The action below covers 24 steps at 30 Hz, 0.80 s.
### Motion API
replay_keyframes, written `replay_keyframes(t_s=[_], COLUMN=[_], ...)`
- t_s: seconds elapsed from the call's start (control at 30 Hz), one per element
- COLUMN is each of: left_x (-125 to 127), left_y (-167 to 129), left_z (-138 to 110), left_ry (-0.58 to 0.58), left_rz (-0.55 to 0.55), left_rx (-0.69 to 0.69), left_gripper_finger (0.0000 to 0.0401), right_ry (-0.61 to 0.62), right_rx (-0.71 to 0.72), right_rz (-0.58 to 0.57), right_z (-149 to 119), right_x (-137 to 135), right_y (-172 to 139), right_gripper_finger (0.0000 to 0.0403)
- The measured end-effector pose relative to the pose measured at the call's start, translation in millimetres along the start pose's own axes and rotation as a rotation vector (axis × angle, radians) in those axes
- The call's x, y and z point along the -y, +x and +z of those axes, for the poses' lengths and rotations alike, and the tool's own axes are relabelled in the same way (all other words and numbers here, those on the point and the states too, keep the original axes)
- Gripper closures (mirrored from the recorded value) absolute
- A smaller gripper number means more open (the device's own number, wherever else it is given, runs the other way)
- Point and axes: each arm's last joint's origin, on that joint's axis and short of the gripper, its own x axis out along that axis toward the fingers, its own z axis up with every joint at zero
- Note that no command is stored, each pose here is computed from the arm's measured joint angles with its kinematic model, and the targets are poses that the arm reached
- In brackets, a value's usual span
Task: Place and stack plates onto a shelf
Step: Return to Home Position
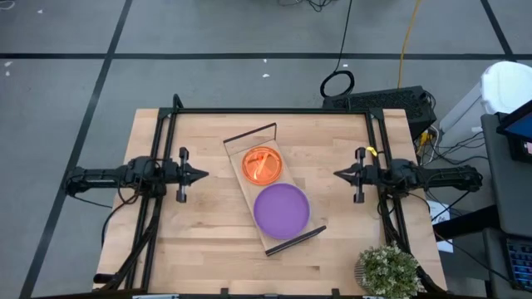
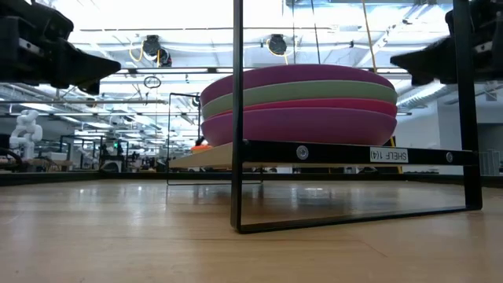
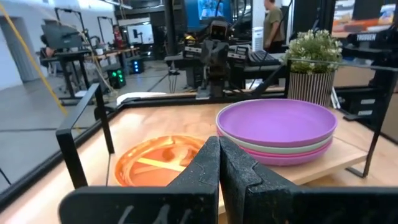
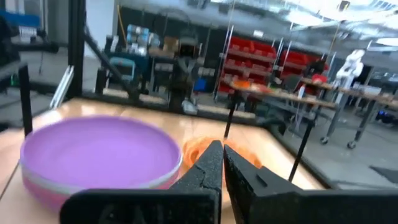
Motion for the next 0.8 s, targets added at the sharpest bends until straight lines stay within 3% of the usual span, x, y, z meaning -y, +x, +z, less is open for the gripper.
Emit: replay_keyframes(t_s=[0.3,0.8], left_x=[0.0,0.1], left_y=[0.0,0.1], left_z=[0.0,0.2], left_ry=[-0.119,-0.021], left_rz=[-0.001,0.000], left_rx=[0.000,0.006], left_gripper_finger=[0.0400,0.0400], right_ry=[0.006,0.007], right_rx=[0.049,0.056], right_rz=[-0.009,-0.007], right_z=[4.7,5.4], right_x=[0.9,1.0], right_y=[-0.1,-0.2], right_gripper_finger=[0.0403,0.0403])
